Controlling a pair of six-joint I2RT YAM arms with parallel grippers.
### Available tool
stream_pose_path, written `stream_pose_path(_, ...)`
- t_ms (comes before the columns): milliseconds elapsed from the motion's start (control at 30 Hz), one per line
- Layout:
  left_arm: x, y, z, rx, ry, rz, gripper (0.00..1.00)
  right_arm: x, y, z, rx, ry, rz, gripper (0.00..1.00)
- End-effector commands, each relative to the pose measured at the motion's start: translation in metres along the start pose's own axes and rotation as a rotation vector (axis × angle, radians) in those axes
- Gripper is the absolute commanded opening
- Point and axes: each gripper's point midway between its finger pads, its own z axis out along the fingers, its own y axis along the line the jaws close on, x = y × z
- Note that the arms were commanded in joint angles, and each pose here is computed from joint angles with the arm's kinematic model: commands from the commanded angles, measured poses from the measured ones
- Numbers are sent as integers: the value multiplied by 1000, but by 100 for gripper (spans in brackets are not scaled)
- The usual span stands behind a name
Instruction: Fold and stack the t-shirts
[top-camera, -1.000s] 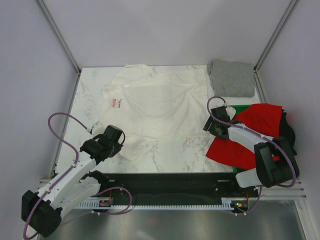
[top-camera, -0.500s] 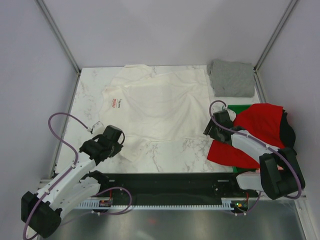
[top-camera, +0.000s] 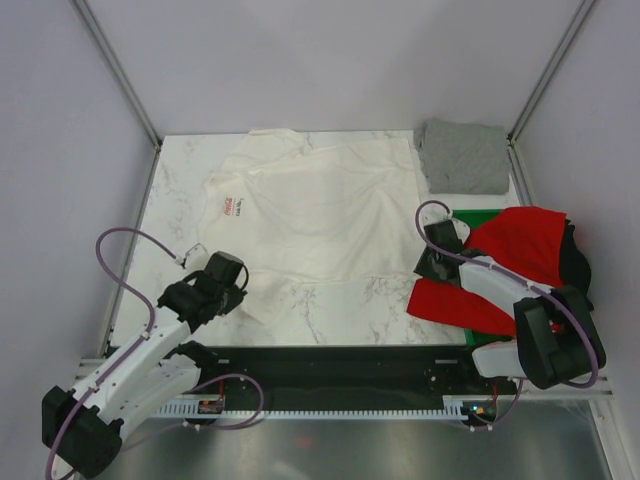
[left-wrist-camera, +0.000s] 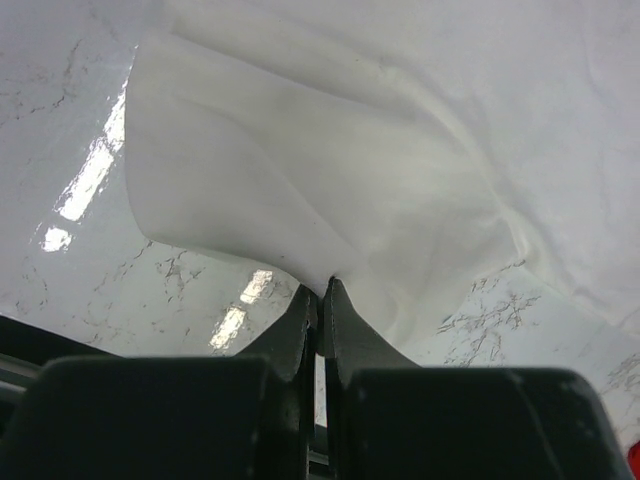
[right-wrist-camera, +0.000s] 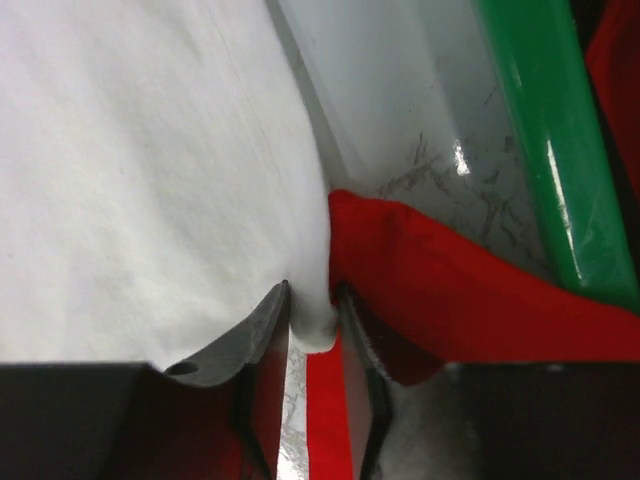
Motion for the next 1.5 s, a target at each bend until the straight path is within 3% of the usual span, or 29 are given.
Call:
stream_pose_path(0, -6, -1, 1, 14, -29, 21, 2, 6, -3, 3, 13, 20, -5, 32)
stream_pose_path(133, -9, -5, -4, 29, -29, 35, 2, 1, -2, -7, 7, 14, -9, 26)
stream_pose_path(467, -17, -13, -15, 53, -37, 39, 2, -1, -1, -37, -32, 16, -22, 27)
stream_pose_path(533, -17, -13, -14, 50, -36, 37, 2, -1, -2, -38, -33, 12, -24, 23)
stream_pose_path(567, -17, -13, -14, 52, -36, 35, 2, -1, -2, -38, -32, 9, -25, 11)
stream_pose_path(633, -17, -13, -14, 52, -36, 36, 2, 1, -4, -35, -25, 18, -32, 0)
stream_pose_path(800, -27, -11, -23, 42, -67, 75, 2, 3, -4, -36, -34, 19, -34, 0)
stream_pose_path(967, -56, -37, -40, 101, -135, 183, 3, -12, -2, -44, -7, -3, -38, 0)
stream_pose_path(1167, -112, -83, -39, 50, -180, 301, 3, -62, 29, -42, 5, -48, -76, 0)
stream_pose_path(1333, -160, -113, -8, 1, -167, 370, 2, -111, 61, -30, -4, -76, -94, 0)
stream_pose_path(1467, -207, -148, 12, 19, -189, 393, 2, -130, 76, 4, 28, -38, -122, 0)
